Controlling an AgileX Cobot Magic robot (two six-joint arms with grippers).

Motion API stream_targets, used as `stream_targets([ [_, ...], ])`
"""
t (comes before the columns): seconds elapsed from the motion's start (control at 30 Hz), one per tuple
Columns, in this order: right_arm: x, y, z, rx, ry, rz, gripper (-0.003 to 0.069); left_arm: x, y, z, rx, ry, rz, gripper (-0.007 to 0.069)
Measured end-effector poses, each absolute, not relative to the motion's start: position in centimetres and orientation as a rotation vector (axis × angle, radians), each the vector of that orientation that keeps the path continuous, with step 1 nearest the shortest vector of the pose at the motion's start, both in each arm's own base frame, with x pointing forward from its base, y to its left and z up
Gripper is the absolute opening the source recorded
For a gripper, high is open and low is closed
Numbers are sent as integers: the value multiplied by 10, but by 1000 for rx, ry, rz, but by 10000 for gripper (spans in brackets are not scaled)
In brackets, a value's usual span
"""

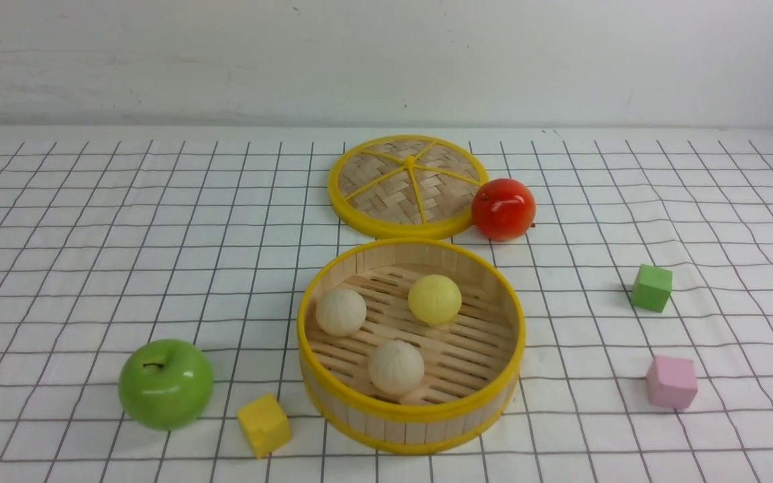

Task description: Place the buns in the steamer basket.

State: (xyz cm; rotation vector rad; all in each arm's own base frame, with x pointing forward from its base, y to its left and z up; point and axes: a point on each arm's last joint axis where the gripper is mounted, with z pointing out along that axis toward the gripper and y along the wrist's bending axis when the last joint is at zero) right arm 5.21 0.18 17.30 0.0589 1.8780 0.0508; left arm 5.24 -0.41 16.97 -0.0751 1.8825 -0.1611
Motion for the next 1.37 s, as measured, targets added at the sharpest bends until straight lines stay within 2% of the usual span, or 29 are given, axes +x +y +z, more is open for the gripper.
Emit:
stream_targets([
  [1.37,52,2,173,61,1878,54,51,52,-4,170,-79,1882,-158,237],
])
